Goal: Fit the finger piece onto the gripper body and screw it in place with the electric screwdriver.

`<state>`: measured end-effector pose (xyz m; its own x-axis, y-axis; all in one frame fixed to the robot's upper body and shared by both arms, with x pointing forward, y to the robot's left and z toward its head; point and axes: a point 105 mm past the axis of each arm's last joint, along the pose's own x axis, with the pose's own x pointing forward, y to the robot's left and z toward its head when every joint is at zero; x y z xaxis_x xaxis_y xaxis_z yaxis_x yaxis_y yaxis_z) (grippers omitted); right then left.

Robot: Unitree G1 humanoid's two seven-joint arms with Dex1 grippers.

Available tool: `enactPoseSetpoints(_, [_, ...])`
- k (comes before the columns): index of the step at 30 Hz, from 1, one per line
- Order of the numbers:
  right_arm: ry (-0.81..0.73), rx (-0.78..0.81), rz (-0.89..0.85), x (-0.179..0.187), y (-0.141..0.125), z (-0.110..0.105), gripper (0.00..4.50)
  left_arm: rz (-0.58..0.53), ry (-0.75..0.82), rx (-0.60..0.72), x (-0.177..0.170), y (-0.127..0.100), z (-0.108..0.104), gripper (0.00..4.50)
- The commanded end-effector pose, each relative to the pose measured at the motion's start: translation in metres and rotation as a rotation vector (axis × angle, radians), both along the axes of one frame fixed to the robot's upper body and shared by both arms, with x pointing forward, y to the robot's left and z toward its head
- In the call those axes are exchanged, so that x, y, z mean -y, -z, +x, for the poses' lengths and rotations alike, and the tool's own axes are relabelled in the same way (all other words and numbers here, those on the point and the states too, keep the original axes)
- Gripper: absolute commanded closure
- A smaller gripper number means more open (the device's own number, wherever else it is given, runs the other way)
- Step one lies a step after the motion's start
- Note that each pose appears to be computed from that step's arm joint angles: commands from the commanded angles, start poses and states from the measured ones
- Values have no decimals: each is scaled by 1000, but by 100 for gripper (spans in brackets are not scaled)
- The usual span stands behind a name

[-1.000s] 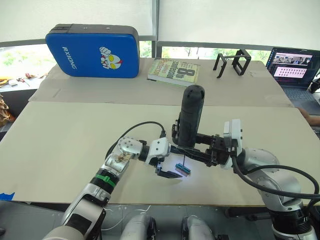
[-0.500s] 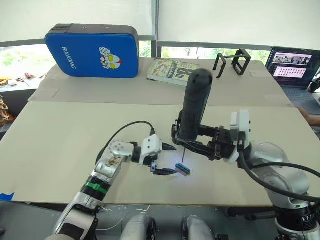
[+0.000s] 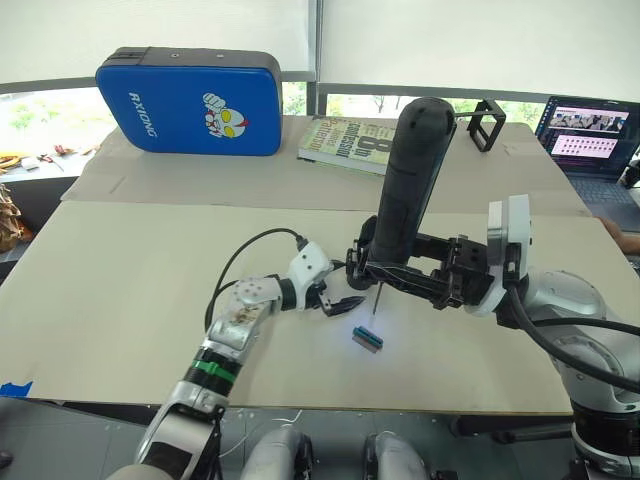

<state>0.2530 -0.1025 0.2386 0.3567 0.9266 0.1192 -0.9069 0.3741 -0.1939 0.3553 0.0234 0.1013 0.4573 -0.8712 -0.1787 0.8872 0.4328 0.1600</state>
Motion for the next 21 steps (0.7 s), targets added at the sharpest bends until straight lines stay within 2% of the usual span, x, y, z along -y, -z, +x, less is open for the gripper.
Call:
enactPoseSetpoints(1, [3, 55, 11, 3, -12, -7, 258, 3, -42, 45, 9, -3, 12, 0])
enactPoseSetpoints(7, [27, 51, 4, 6, -9, -7, 258, -23, -25, 41, 20, -2, 19, 0])
enactPoseSetpoints(10, [37, 48, -3, 8, -8, -7, 258, -28, 11, 55, 22, -5, 22, 88])
enactPoseSetpoints(13, [35, 39, -9, 11, -6, -9, 258, -11, 93, 75, 21, -8, 22, 220])
enactPoseSetpoints(21, [-21, 23, 6, 14, -16, -17, 258, 76, 387, 92, 8, -15, 10, 219])
